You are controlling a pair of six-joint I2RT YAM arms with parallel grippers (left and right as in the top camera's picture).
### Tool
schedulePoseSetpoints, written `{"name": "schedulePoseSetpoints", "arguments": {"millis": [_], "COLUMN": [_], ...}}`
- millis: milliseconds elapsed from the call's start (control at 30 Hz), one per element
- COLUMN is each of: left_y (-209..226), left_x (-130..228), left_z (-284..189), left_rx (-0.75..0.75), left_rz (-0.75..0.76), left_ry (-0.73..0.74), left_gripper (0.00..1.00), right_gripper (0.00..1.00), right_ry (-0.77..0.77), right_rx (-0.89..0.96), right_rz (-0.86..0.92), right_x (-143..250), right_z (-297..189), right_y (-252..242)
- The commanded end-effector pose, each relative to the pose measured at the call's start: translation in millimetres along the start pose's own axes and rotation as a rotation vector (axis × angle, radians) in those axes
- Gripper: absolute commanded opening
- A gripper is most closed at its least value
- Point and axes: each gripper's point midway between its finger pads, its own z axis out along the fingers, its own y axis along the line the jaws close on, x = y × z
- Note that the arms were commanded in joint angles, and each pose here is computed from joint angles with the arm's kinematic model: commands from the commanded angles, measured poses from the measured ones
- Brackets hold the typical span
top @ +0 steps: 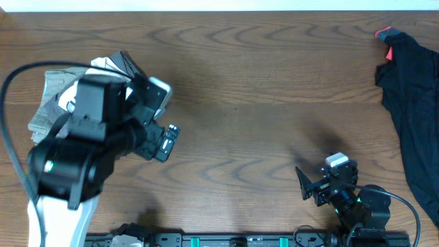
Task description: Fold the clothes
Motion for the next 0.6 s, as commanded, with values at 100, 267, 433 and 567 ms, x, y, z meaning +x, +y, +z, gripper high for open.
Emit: {"name": "schedulePoseSetpoints", "arguments": {"millis": [100,267,433,567], "left_y": [-2.0,-3.2,1.7,3.9], "left_x": [-11.8,-0.6,9.2,10.2], "left_z": [-49.1,-58.9,-45.9,-33.6], "left_rx": [-0.078,-0.124,-0.181,-0.217], "left_rz": [0.04,0.079,0.084,0.102], "left_ry": [-0.26,-0.381,-0.519,-0.651], "left_gripper": [0.98,0.98,0.98,0.98], "right_gripper": [0.99,0.99,0.99,0.99], "right_ry": [-0.007,-0.008,-0.007,-0.007], "right_rx": [-0.016,-0.016,-0.016,-0.016], "right_rz": [0.008,0.008,0.008,0.008], "right_x": [-0.8,-0.9,-0.8,-0.8], "right_z": [0.3,0.2,0.3,0.3], "right_y": [3.3,3.3,3.3,3.3]}}
